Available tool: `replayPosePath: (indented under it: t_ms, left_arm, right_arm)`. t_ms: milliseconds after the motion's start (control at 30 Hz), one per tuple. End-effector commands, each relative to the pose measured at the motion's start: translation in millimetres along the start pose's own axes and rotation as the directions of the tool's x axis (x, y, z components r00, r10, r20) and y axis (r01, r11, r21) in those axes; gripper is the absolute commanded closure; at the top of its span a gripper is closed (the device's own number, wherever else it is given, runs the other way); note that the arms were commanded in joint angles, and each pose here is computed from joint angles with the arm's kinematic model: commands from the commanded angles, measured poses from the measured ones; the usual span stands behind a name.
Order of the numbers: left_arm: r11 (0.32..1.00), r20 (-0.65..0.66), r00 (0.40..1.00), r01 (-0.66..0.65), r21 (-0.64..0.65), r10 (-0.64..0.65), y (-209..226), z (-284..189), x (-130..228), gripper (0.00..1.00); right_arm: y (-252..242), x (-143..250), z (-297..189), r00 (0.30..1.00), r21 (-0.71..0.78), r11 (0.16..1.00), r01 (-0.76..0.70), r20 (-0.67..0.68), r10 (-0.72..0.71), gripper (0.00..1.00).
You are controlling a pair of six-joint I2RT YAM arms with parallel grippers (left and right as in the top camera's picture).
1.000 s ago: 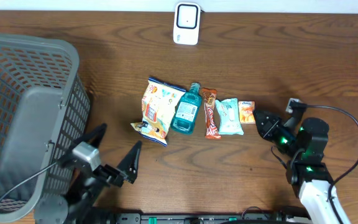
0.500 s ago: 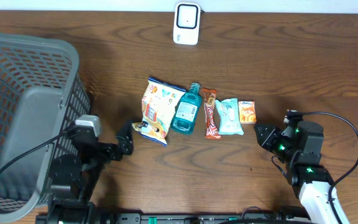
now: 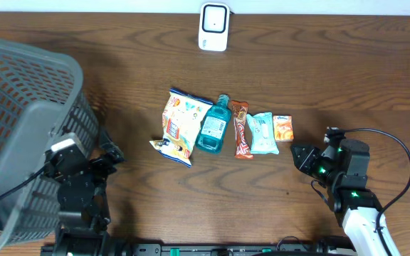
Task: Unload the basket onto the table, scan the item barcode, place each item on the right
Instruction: 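Grasp the orange tissue pack with the right gripper and lift it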
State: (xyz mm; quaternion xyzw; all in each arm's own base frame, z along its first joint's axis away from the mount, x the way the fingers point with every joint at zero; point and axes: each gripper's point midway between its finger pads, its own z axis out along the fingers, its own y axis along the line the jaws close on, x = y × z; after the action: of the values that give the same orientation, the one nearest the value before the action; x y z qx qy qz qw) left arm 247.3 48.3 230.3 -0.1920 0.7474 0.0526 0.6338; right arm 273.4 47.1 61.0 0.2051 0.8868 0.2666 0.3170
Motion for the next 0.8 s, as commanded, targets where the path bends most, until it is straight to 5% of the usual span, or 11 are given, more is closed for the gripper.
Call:
replayPosePath:
  t_ms: [0,133,233,500,767]
  left_arm:
    - [0.999,0.067,0.998,0.018,-0.045,-0.015,8,-2,-17,0.02]
    - [0.938,0.086,0.996,-0.046,0.342,0.017,-61,-14,-25,0.02]
    - [0.78,0.124,0.989,-0.143,0.609,0.085,-109,-40,-24,0.02]
    - [0.663,0.058,0.981,-0.169,0.729,0.186,-125,-57,9,0.02]
    - [0.624,0.283,0.955,-0.275,0.732,0.089,-135,-75,-43,0.02]
  right_arm:
    - [-1,-2,-1,1.0,0.008,1.0,0.028,0.007,-0.028,0.72]
    - [-1,-2,-1,1.0,0.008,1.0,0.031,0.007,-0.031,0.71]
    - [-1,-2,-1,1.0,0.008,1.0,0.03,0.007,-0.031,0.68]
    - [-3,-6,-1,0.997,0.024,0.997,0.076,0.028,-0.077,0.51]
    - [6,-16,-4,0.995,0.006,0.996,0.085,0.044,-0.086,0.44]
